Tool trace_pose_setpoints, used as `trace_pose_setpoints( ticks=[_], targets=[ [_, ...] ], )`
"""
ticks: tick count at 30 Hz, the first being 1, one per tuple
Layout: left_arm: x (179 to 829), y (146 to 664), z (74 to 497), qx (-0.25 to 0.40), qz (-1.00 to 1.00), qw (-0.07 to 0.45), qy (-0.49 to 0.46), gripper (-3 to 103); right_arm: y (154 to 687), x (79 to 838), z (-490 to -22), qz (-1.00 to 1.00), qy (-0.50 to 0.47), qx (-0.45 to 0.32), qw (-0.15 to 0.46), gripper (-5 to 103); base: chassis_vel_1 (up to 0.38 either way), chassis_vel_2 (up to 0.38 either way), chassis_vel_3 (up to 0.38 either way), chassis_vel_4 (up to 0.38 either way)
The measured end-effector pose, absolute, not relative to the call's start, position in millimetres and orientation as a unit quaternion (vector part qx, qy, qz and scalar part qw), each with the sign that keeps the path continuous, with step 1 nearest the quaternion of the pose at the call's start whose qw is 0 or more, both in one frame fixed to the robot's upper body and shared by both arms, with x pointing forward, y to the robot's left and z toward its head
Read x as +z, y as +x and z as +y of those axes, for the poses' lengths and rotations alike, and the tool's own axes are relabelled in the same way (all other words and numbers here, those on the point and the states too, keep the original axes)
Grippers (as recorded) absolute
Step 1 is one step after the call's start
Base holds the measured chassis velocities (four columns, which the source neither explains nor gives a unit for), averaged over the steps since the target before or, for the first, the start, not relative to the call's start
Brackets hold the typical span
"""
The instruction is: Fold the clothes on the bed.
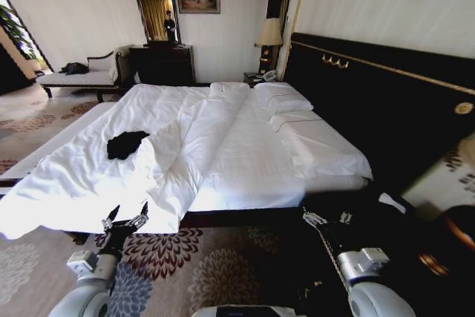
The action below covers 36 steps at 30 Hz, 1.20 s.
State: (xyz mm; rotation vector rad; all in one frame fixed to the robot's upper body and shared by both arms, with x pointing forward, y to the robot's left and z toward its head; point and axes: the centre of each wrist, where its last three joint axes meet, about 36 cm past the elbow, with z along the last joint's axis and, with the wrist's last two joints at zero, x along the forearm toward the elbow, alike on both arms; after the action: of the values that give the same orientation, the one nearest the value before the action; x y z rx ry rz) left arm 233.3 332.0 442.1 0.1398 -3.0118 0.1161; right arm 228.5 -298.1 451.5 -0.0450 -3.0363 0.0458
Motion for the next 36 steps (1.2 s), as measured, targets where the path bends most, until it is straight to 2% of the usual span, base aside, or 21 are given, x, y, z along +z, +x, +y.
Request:
trace_pose_setpoints(
  ticks=[17, 22, 26, 36],
  targets=[
    [440.0, 234.9, 334.3, 0.032, -0.997, 0.058, 0.042, 100, 226.9, 455.4, -298.6, -0.998, -0.018, 0.017, 0.053, 100, -0.132, 0.144, 0.132, -0.128],
    [438.5, 236.7, 335.5, 0.032, -0.997, 0.057, 0.043, 102, 227.6, 457.8, -298.1, -0.998, -0.019, 0.001, 0.053, 100, -0.133, 0.14, 0.164, -0.124],
    [437.7, 236.9, 335.8, 0.033, -0.997, 0.058, 0.042, 99, 228.8, 458.7, -299.0, -0.998, -0.021, -0.003, 0.053, 100, -0.119, 0.116, 0.117, -0.101],
    [432.6, 235.5, 337.7, 0.036, -0.997, 0.061, 0.042, 99, 228.1, 457.8, -297.0, -0.998, -0.026, -0.023, 0.06, 100, -0.06, 0.094, 0.059, -0.096]
  ],
)
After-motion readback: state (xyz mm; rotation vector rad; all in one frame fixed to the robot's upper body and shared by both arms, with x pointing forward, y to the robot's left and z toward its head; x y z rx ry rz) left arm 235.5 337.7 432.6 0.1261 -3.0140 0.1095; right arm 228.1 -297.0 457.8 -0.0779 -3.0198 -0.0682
